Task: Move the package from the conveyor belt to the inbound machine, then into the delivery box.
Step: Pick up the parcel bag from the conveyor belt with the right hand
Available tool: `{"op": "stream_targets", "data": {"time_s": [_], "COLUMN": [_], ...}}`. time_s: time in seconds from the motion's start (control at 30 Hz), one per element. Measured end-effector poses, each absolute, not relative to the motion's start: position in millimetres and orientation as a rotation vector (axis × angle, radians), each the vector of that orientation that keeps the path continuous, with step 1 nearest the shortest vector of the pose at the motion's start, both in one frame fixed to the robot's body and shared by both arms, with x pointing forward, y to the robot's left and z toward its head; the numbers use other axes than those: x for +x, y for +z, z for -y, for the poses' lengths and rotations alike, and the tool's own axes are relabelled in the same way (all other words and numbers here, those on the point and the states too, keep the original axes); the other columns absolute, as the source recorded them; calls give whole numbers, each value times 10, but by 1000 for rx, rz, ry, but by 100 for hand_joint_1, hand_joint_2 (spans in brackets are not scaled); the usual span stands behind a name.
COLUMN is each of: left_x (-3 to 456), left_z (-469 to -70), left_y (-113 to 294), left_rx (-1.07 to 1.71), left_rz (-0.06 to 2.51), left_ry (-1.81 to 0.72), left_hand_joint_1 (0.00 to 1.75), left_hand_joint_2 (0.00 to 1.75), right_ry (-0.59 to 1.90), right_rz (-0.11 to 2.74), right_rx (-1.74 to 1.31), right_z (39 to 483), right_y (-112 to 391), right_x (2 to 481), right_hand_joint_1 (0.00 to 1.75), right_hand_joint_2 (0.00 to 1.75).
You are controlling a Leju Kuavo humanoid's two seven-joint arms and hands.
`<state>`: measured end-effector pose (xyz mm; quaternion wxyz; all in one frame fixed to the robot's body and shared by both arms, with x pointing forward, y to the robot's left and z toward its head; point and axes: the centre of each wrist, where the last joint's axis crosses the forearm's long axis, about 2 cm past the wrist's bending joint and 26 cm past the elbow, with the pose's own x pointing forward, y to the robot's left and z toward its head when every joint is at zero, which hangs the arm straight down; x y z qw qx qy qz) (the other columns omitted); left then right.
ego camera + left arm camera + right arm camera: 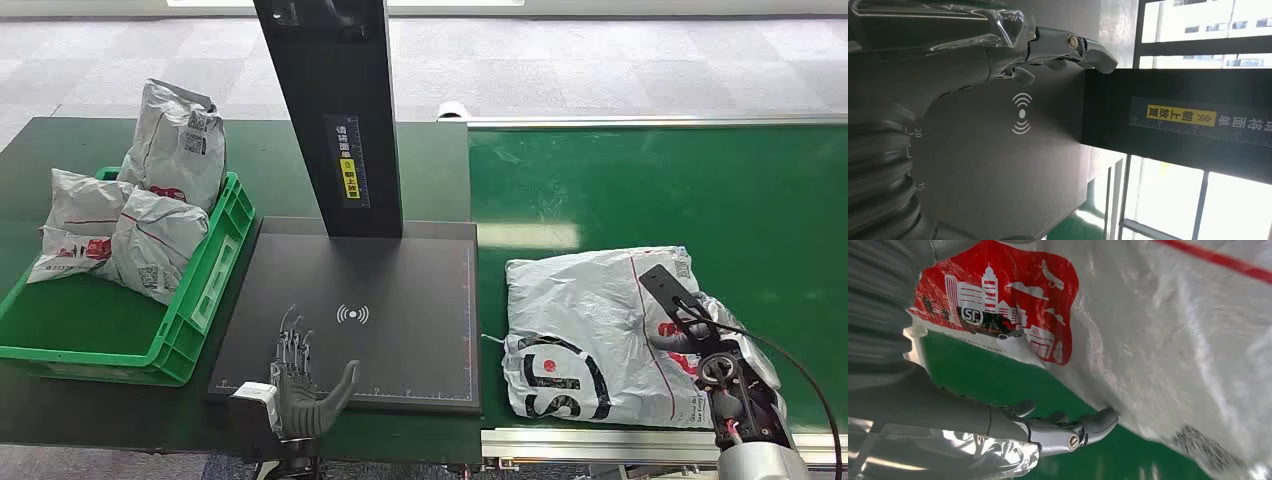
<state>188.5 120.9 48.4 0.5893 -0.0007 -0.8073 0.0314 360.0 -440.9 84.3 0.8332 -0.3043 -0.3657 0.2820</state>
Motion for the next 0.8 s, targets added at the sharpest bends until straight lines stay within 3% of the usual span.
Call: {"op": "stream_targets", "data": {"time_s": [0.67,0.7,0.8], "left_x": [1886,1885,1884], "left_z": [-1214,-1215,-1217], "left_y": [475,473,468], "left_rx": [-4,-7,-11], "left_rz": [1875,1872,1868], "left_ry": [74,78,81], "left_hand_joint_1": [0,0,0], "left_hand_joint_2": [175,175,175], "right_ry": [602,602,596], "right_rz": [557,546,531], "right_rx": [-470,-446,-398], "right_z": [4360,4353,4348], "right_y": [852,859,883], "right_x": [3747,3755,3777], "right_hand_joint_1": [0,6,137], "right_hand_joint_2": [175,175,175]}}
